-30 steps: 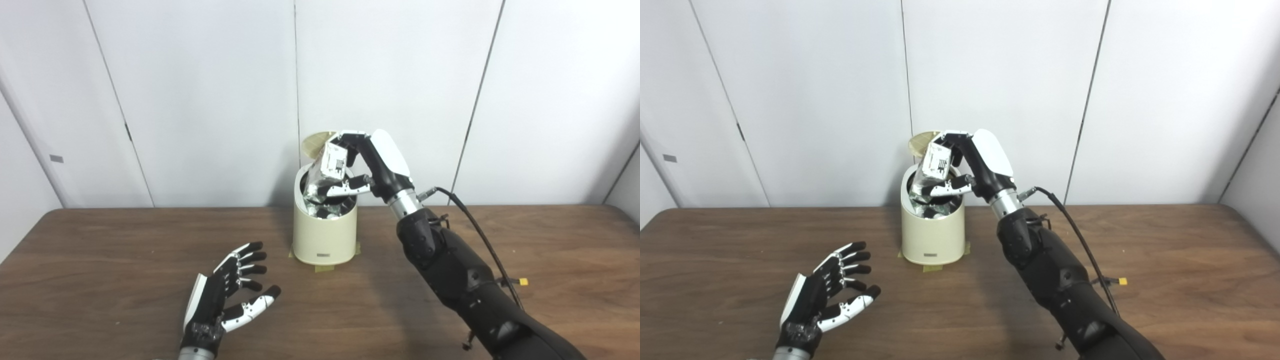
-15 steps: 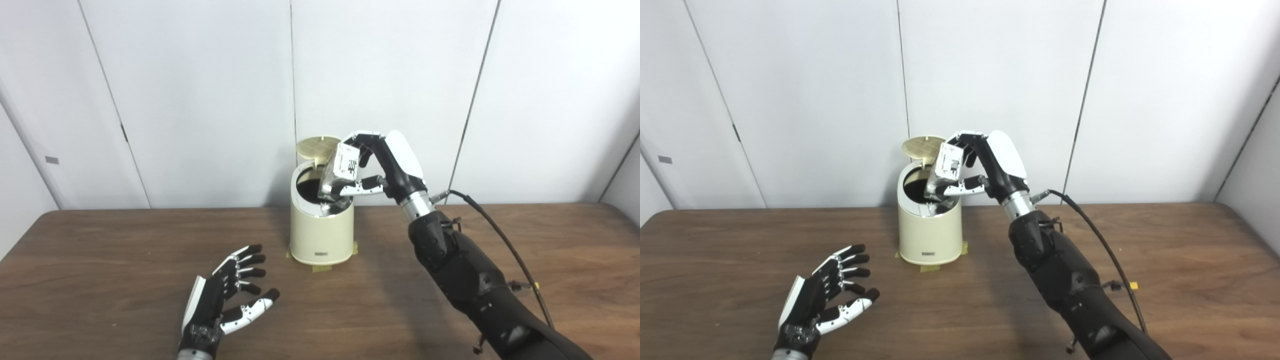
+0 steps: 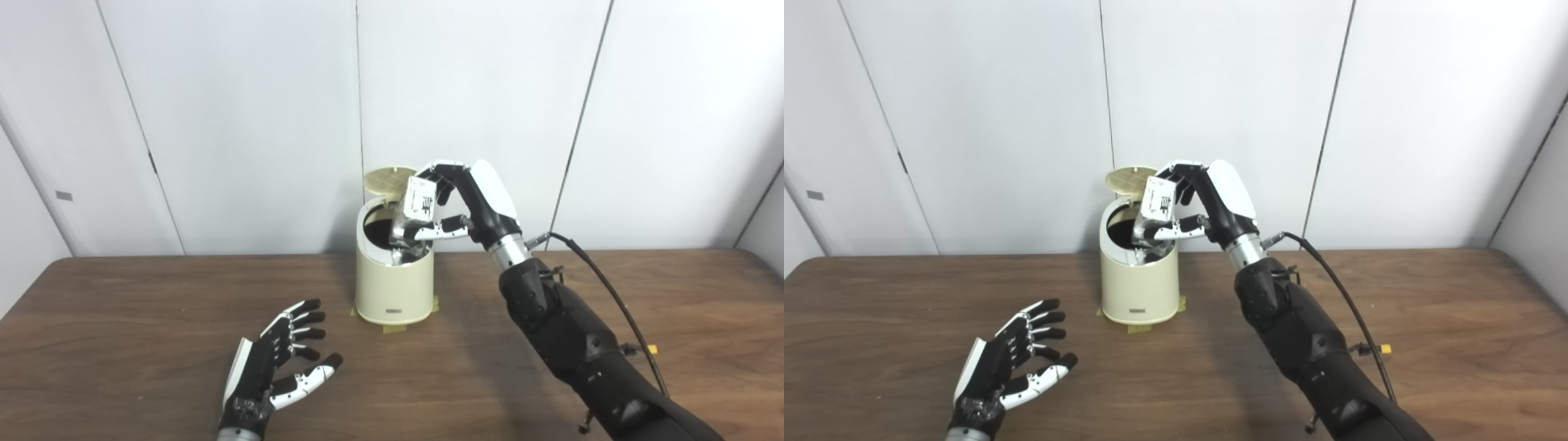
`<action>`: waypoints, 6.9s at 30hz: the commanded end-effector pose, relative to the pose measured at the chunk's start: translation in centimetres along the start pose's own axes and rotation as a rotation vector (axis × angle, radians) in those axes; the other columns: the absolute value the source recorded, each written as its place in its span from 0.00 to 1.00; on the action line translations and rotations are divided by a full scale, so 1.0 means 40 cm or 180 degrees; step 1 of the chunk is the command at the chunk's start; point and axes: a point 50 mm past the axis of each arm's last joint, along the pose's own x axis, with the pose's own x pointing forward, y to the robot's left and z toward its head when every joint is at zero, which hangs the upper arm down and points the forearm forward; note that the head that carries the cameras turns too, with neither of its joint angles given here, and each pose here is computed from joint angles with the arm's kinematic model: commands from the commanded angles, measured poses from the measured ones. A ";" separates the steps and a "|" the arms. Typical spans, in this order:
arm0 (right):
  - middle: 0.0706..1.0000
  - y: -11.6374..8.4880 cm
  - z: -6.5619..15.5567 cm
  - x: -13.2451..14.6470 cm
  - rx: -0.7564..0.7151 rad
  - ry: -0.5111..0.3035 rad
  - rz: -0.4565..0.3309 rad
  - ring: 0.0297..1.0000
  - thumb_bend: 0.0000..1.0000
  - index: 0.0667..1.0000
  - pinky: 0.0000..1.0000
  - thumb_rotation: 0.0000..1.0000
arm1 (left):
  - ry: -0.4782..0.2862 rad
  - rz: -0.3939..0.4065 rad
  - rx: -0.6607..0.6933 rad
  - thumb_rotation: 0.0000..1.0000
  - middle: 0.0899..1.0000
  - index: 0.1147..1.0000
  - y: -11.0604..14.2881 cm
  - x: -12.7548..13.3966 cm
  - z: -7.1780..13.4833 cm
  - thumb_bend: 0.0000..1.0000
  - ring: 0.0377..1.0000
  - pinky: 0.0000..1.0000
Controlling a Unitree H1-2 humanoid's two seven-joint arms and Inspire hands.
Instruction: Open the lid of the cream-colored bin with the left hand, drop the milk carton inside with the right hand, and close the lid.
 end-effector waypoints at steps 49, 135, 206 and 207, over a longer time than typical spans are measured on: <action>0.37 -0.176 0.030 -0.110 0.1084 -0.0146 -0.0984 0.28 0.87 0.56 0.23 0.20 | -0.0039 -0.0008 0.0056 0.02 0.76 0.79 0.011 0.006 -0.004 0.60 0.69 0.57; 0.68 0.016 0.062 -0.410 0.2215 0.0879 -0.0416 0.55 0.80 0.73 0.46 0.15 | -0.0764 -0.1486 0.2429 0.43 0.98 0.89 0.028 0.580 0.484 0.96 1.00 1.00; 0.67 0.008 0.083 -0.402 0.2140 0.0948 -0.0384 0.52 0.78 0.73 0.47 0.17 | -0.1329 -0.1868 0.3299 0.45 0.73 0.72 0.023 0.490 0.438 0.95 1.00 1.00; 0.67 0.008 0.084 -0.402 0.2144 0.0957 -0.0382 0.51 0.78 0.73 0.46 0.17 | -0.1318 -0.1876 0.3295 0.43 0.73 0.72 0.021 0.488 0.434 0.94 1.00 1.00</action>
